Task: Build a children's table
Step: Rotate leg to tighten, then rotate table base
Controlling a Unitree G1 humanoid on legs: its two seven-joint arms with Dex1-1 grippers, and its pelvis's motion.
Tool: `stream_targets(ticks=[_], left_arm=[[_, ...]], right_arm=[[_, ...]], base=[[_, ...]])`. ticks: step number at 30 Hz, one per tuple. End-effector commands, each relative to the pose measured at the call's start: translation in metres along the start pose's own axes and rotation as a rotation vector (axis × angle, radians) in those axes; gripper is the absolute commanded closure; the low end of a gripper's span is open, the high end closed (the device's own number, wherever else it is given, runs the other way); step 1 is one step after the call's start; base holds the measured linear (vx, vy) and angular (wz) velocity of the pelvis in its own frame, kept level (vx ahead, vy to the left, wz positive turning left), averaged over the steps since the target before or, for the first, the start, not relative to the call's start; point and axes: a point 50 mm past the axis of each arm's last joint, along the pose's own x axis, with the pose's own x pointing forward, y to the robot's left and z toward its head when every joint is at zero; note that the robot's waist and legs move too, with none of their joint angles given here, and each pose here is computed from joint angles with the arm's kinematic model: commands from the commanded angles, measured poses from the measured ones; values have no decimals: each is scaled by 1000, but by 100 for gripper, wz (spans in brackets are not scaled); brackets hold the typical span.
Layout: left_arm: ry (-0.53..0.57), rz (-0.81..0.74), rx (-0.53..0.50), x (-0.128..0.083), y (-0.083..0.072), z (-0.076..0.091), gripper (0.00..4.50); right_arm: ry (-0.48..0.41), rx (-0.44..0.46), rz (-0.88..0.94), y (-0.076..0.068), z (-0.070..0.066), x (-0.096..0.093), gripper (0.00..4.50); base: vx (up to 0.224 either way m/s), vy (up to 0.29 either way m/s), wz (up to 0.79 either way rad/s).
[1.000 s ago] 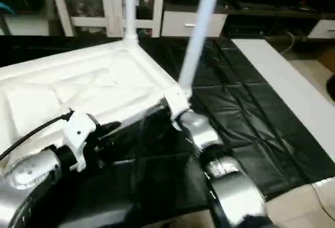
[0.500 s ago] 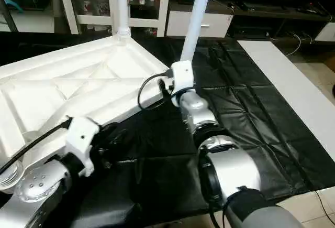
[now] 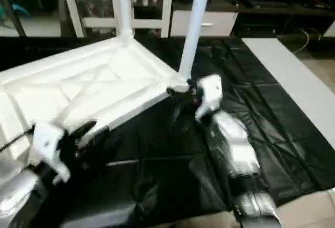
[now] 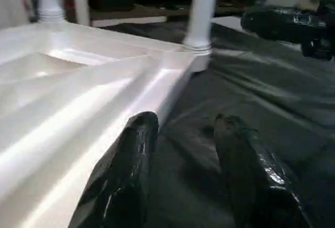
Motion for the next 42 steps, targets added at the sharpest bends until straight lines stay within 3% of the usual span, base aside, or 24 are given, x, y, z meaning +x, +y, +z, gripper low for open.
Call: stream_targets(ticks=[1, 3, 9, 11, 15, 18, 23, 30, 35, 37, 42], left_arm=[[-66, 5, 19, -6, -1, 8, 208], [-114, 103, 82, -24, 3, 6, 202], [-197, 274, 114, -42, 6, 12, 158], [-234, 329, 154, -50, 2, 17, 124], [-302, 514, 206, -70, 0, 17, 112], [-300, 547, 241, -77, -4, 16, 78], [-332, 781, 279, -95, -10, 13, 39], [-319, 926, 306, -107, -8, 8, 12], [-336, 832, 250, -93, 3, 6, 12], [-358, 746, 193, -77, 17, 8, 12], [-333, 697, 188, -69, 36, 6, 12]], right_arm=[[-3, -18, 60, 9, 6, -4, 68], [33, -13, 106, 22, 2, -20, 68], [65, 14, 100, 31, 2, -29, 68], [78, 20, 106, 35, 2, -32, 68], [94, 23, 101, 37, 2, -36, 68], [99, 29, 99, 37, 2, -37, 68], [116, 28, 92, 37, 2, -41, 68], [114, 29, 87, 35, 3, -39, 68], [115, 33, 82, 35, 4, -38, 68], [117, 38, 73, 32, 2, -38, 68], [115, 38, 64, 31, 1, -36, 68]], base=[[0, 0, 0], [0, 0, 0], [0, 0, 0], [0, 0, 0], [0, 0, 0], [-17, 12, -3], [-67, -1, 1], [-22, -42, 9], [-36, 11, 6], [0, 0, 0], [0, 0, 0]])
